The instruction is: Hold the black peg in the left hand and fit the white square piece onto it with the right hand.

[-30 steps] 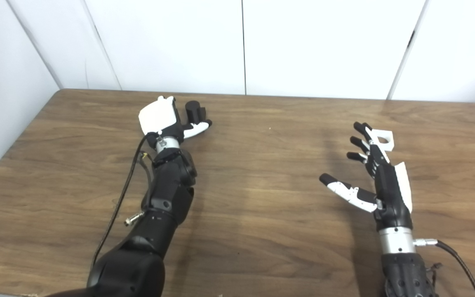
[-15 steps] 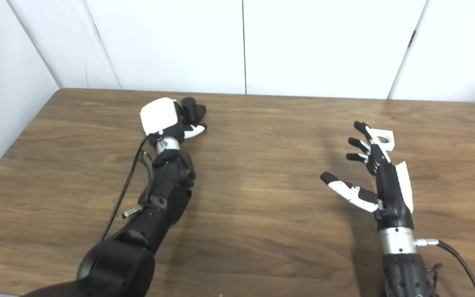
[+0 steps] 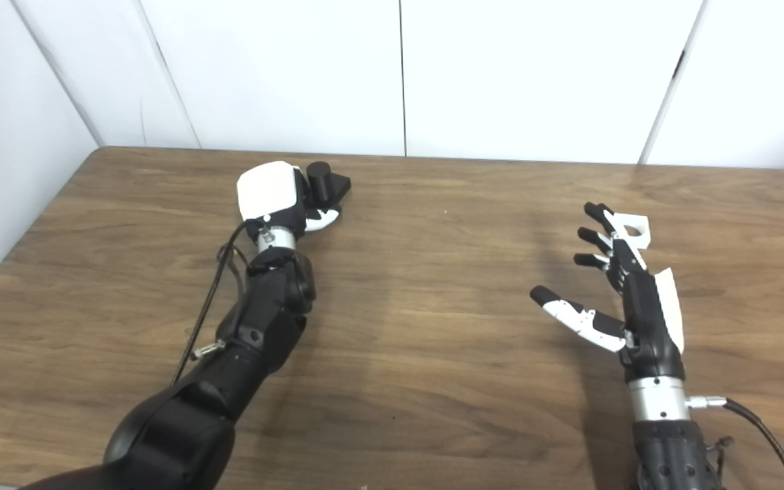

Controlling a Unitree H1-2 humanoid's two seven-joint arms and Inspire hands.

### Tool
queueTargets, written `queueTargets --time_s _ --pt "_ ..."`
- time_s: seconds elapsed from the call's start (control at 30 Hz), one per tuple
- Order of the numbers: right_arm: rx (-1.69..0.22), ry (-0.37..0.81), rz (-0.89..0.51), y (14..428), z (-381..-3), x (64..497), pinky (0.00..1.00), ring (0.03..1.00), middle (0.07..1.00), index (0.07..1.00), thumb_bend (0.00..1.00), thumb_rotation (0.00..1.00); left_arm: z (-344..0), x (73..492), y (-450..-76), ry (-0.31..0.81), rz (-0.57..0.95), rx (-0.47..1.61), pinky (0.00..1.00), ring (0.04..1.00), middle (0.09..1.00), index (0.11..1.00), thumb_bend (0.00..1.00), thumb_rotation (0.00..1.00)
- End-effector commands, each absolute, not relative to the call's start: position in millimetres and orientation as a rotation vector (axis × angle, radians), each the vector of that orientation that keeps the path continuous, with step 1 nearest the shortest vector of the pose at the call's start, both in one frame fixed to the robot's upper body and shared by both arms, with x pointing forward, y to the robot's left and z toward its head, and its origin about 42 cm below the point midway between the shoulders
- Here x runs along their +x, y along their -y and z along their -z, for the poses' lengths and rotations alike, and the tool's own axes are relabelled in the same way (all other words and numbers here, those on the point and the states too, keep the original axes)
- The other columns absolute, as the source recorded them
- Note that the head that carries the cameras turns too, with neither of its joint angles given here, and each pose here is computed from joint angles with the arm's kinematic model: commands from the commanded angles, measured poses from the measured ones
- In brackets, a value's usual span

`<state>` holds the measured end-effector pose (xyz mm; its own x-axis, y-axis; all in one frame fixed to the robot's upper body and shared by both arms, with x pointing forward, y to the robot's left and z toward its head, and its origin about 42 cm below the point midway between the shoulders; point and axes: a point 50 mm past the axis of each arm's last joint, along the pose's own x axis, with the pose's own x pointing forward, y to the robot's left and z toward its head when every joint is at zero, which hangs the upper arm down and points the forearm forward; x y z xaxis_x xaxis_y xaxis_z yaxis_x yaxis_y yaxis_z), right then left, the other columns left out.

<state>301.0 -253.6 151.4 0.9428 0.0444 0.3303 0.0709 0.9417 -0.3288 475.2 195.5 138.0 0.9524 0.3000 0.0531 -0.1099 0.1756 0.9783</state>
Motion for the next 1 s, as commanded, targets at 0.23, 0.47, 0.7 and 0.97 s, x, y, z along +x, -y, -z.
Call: queueTargets --time_s 0.23,0.47,0.7,0.97 --pt "-0.353 0.411 0.016 257.2 -161.1 301.0 0.7 0.842 0.949 0.884 0.62 0.28 -109.8 448.1 -221.3 -0.348 -0.036 1.222 0.8 0.841 0.828 0.576 0.82 0.37" --pt "-0.363 0.404 0.022 258.3 -164.6 300.3 0.7 0.841 0.95 0.886 0.62 0.29 -127.7 440.4 -227.8 -0.278 0.067 1.035 0.81 0.895 0.883 0.497 0.64 0.17" --pt "-0.369 0.411 0.021 259.0 -167.5 301.6 0.7 0.842 0.954 0.888 0.62 0.28 -154.6 427.8 -231.5 -0.184 0.213 0.92 0.9 0.923 0.898 0.486 0.52 0.08" --pt "-0.365 0.407 0.022 260.1 -169.7 301.3 0.71 0.854 0.954 0.883 0.62 0.27 -162.8 415.8 -244.1 -0.119 0.358 0.868 0.88 0.917 0.878 0.489 0.52 0.08"
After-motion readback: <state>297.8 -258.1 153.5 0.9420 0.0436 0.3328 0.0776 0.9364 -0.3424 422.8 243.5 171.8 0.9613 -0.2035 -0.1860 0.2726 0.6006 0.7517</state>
